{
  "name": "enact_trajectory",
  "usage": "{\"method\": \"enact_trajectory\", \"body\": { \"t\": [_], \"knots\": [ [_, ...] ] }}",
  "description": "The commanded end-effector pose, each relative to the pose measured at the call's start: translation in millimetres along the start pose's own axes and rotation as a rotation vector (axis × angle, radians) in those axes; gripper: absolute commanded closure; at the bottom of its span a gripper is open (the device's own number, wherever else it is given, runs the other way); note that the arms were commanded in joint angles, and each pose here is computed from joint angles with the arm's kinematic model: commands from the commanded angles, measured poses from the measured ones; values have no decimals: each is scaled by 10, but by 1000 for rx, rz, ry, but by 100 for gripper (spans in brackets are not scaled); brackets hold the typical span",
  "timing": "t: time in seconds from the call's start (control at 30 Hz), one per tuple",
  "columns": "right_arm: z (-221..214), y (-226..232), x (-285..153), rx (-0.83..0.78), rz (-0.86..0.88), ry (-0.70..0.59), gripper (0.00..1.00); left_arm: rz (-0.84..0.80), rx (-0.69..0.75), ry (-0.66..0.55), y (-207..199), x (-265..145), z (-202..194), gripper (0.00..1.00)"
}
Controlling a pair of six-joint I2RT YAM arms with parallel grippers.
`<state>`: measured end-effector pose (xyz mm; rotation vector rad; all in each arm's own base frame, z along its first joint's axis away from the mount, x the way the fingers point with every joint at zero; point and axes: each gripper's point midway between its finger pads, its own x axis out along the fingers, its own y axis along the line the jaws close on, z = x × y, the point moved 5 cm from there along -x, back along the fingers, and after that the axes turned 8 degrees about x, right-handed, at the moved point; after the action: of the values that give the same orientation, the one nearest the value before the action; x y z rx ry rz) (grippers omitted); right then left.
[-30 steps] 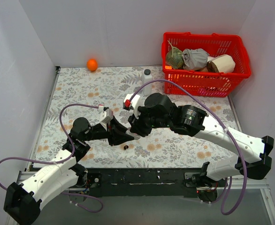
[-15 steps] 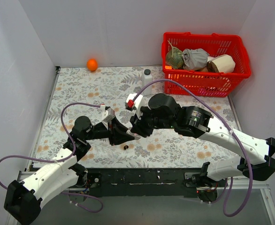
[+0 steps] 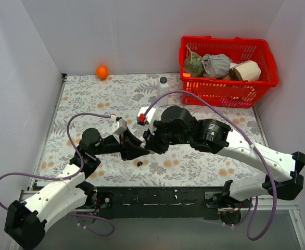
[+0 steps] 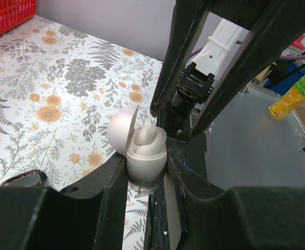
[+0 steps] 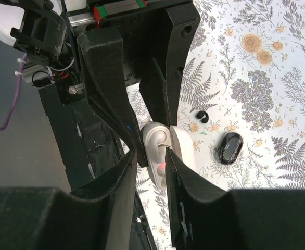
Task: Insert the wireless bluetooth earbuds into the charging case
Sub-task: Pick up the earbud from the charging case.
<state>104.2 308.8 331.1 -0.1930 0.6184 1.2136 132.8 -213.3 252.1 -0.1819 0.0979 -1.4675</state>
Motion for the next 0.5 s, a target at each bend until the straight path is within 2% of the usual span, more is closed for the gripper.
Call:
{"method": "enact_trajectory", "body": {
  "t": [0.0, 0.3, 0.47],
  "knots": [
    [38, 18, 53, -20, 12, -22, 65, -7, 39, -25, -21, 10, 149, 100],
    [-11, -6, 122, -18, 2, -4, 67, -10, 47, -29, -35, 4, 157, 100],
    [-36, -18, 145, -16, -8, 6, 71, -10, 50, -30, -37, 0, 149, 100]
  ]
}}
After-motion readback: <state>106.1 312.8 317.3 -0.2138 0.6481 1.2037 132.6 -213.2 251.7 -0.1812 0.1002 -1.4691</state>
